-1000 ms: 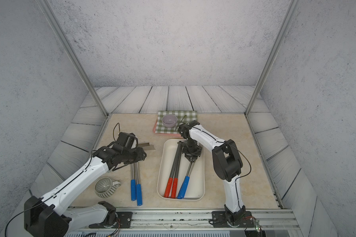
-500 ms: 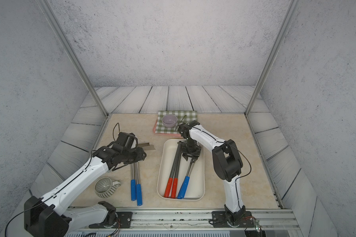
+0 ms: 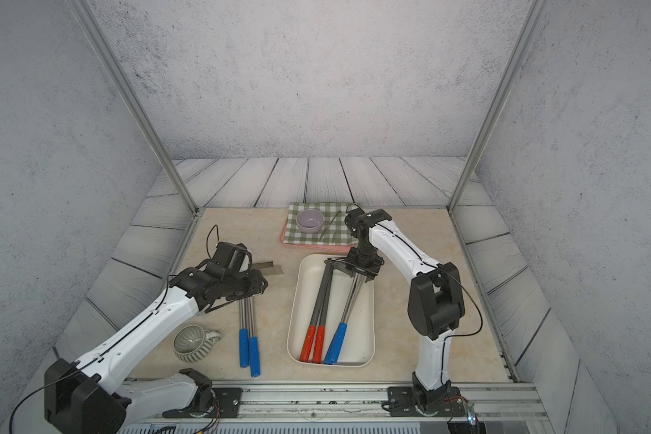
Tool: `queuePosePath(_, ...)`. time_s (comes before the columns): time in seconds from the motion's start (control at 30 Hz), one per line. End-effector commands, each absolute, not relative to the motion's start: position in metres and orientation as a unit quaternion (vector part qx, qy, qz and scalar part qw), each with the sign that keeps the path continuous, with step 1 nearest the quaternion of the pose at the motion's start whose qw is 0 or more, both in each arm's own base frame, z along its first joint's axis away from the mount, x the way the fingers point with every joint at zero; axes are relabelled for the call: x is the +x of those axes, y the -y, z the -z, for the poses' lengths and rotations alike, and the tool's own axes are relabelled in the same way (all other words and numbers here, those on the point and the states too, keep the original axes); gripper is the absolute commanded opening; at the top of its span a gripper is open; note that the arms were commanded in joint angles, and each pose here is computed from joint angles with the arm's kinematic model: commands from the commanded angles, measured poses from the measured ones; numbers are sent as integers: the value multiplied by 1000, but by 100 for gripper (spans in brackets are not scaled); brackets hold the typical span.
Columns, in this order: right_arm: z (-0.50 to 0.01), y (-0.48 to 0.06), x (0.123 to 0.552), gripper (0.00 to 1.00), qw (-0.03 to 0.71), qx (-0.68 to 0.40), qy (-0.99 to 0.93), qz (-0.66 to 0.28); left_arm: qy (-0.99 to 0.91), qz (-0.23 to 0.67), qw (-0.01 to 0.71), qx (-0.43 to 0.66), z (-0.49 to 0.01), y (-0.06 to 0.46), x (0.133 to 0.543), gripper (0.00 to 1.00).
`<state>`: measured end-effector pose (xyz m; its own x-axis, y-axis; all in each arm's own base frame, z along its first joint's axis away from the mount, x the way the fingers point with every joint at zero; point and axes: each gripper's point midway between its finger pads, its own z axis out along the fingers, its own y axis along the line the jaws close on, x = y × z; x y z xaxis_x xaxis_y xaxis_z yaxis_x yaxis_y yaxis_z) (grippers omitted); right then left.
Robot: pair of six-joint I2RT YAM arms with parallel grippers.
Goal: Put the small hoe into the storage box
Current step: Place the hoe in the storage box.
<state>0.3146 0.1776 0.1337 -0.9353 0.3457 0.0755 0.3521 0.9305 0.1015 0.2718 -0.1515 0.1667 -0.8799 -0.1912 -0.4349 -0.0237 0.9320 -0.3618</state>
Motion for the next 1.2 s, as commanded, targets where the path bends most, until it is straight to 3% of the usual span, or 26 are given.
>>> queuePosePath(0.0,-126,-179,315,48,37,-172,983,59,-955,174,236,-54,-165,150,273,46)
queuePosePath(0.7,-70,-197,298,22,93,-199,971,98,-955,177,230,-54,-159,153,274,46)
queuePosePath(1.17,-46,-190,286,26,126,-212,966,71,-955,180,230,-53,-161,154,274,46)
